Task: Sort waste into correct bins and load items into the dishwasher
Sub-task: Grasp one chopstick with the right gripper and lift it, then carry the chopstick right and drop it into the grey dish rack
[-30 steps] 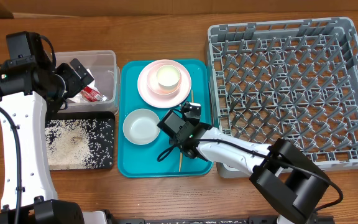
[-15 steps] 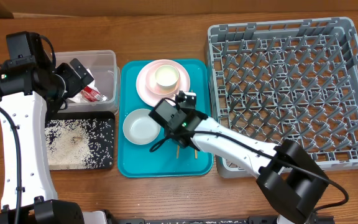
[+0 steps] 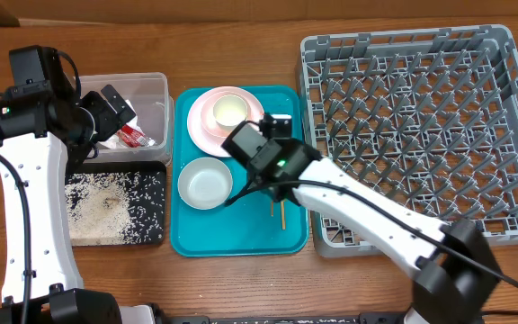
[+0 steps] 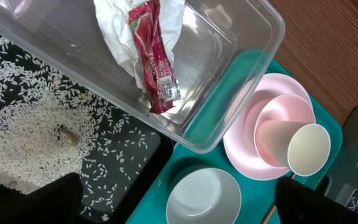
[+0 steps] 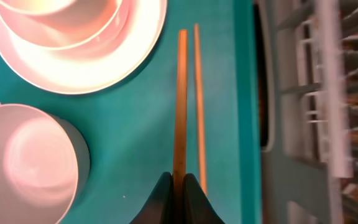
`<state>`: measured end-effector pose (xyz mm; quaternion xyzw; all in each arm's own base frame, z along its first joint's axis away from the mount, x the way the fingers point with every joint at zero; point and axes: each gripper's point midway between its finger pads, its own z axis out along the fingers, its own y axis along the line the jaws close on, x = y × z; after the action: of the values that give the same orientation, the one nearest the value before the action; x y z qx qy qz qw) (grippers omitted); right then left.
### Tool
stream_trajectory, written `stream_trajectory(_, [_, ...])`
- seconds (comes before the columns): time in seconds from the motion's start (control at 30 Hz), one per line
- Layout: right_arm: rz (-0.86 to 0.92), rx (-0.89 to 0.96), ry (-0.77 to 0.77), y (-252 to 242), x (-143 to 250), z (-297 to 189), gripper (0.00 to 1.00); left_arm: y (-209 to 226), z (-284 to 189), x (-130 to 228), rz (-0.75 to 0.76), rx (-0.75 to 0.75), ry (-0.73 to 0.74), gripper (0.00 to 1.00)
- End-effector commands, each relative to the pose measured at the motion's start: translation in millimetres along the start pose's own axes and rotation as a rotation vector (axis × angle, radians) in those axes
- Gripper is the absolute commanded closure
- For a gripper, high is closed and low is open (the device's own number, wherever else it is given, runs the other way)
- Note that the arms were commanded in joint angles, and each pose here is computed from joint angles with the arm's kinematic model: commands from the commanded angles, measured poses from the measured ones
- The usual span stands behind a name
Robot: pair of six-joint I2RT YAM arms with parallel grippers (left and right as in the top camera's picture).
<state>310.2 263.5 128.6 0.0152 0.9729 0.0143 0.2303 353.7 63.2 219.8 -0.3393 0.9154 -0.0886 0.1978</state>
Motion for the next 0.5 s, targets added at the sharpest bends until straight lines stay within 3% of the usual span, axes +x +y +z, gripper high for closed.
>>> stream_trajectory(0.0, [0.004, -0.059, -0.127, -14, -41, -47, 0.96, -3, -10, -4, -0.007, 0.017, -0.027, 0.0])
stream_trajectory(0.17, [-0.054, -0.019, -0.2, -56, -72, -70, 0.96, -3, -10, -4, -0.007, 0.016, -0.028, 0.0])
stream_trajectory(0.47, [-0.044, 0.119, -0.175, -140, -104, -52, 0.96, -3, -10, -4, -0.007, 0.015, -0.028, 0.0])
